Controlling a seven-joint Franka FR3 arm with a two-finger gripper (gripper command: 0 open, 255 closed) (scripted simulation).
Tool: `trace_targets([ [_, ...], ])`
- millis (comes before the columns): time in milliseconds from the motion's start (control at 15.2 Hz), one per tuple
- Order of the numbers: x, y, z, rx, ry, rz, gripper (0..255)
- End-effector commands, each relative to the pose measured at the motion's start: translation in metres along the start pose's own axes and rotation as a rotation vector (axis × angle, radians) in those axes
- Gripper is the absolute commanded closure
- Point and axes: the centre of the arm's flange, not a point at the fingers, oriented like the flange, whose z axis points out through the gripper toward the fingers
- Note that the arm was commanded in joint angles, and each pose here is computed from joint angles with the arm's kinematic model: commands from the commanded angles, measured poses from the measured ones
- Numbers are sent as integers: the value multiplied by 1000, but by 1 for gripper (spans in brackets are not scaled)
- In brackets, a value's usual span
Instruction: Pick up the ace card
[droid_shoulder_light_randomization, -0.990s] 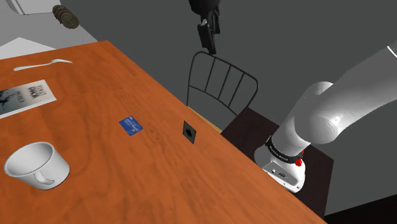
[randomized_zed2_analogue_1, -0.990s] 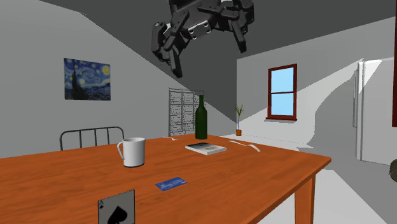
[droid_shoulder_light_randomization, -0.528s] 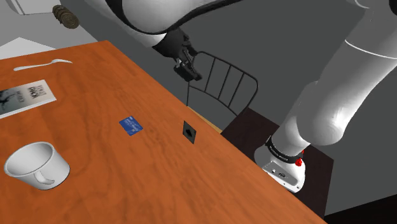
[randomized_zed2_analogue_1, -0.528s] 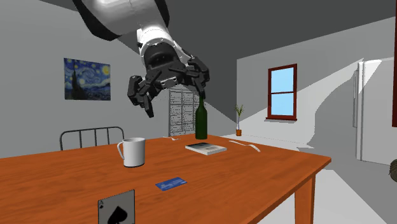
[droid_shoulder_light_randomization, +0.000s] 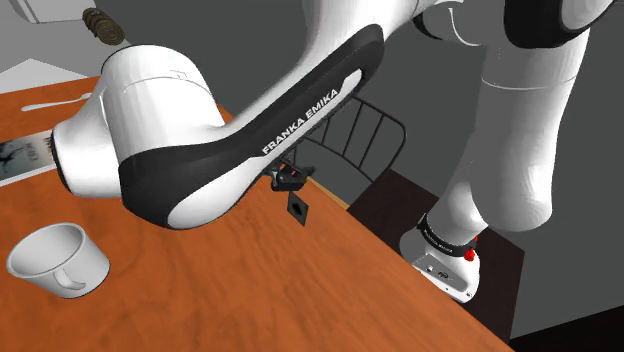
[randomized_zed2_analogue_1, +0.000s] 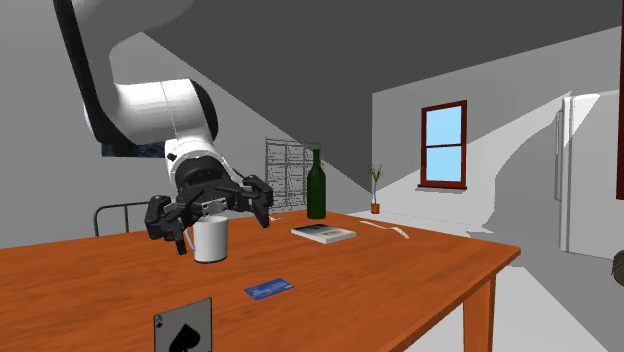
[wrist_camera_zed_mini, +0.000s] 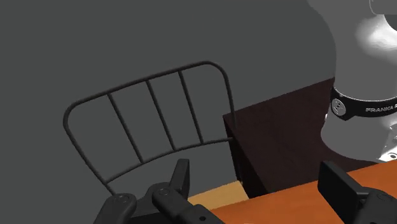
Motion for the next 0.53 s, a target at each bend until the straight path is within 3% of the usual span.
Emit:
trace_targets([
  [0,29,-32,3,-61,-80,-81,0],
  [132,55,-63,10,-120,-156,-160,0],
  [198,61,-72,13,-136,-177,-182,0],
  [462,80,-77,20,-136,-177,-182,0],
])
